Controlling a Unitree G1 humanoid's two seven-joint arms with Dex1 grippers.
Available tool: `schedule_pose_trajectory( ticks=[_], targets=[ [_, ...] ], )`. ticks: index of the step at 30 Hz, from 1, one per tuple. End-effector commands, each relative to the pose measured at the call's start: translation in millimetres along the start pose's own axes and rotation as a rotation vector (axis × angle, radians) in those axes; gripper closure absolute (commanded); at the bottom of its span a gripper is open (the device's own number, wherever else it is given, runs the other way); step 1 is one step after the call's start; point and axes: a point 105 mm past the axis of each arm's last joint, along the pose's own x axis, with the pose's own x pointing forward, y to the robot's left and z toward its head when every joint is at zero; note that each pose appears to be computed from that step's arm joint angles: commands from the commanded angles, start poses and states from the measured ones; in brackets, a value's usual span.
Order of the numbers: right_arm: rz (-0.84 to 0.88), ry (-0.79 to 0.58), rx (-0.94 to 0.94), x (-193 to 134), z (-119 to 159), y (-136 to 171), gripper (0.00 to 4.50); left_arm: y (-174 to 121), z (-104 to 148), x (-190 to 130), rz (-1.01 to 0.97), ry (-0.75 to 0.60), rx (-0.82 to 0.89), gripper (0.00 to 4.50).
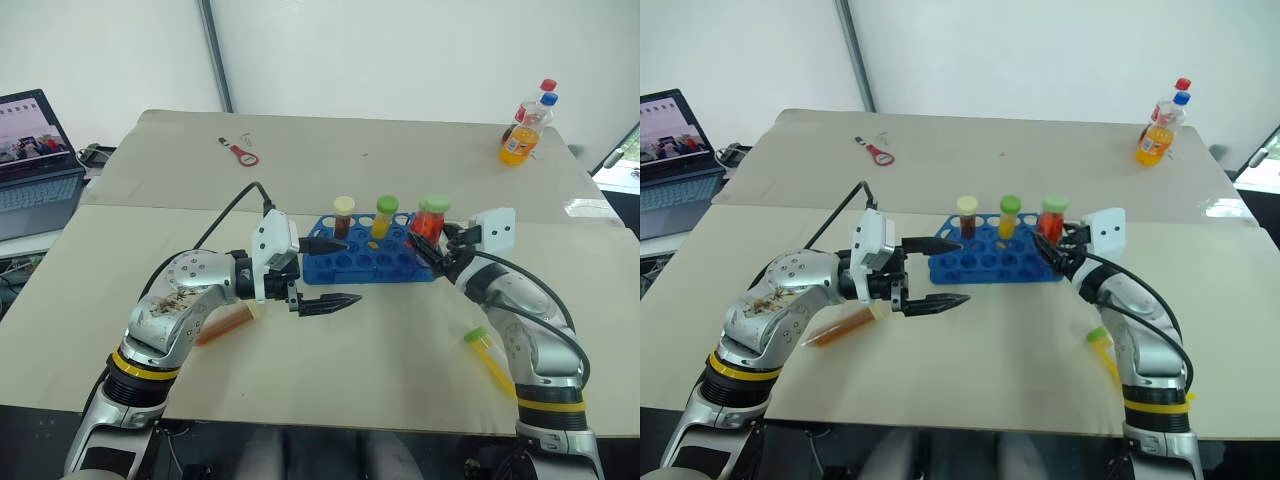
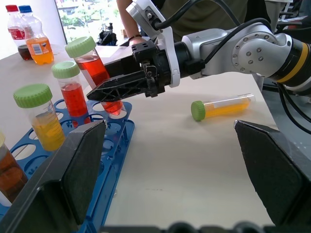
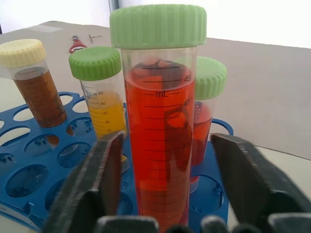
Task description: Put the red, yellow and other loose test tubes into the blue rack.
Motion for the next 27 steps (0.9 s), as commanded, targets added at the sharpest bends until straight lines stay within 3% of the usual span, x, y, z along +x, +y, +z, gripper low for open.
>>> schedule_pose_trajectory(
  ticks=[1, 4, 27],
  targets=[
    [0.03, -0.067, -0.018, -3.9, 16.3, 6.5, 3.02, -0.5, 9.4, 0.9, -0.004, -0.02, 0.048, 0.0],
    [0.041, -0.09, -0.016, -5.2, 18.2, 9.2, 3.46, -0.1, 9.7, 0.0, -0.003, -0.018, 0.048, 0.0],
    [-0.185, -0.211, -0.071, -13.8, -4.6, 7.3, 3.46, 3.1, 11.1, 2.1, -0.002, -0.01, 0.05, 0.0]
  ],
)
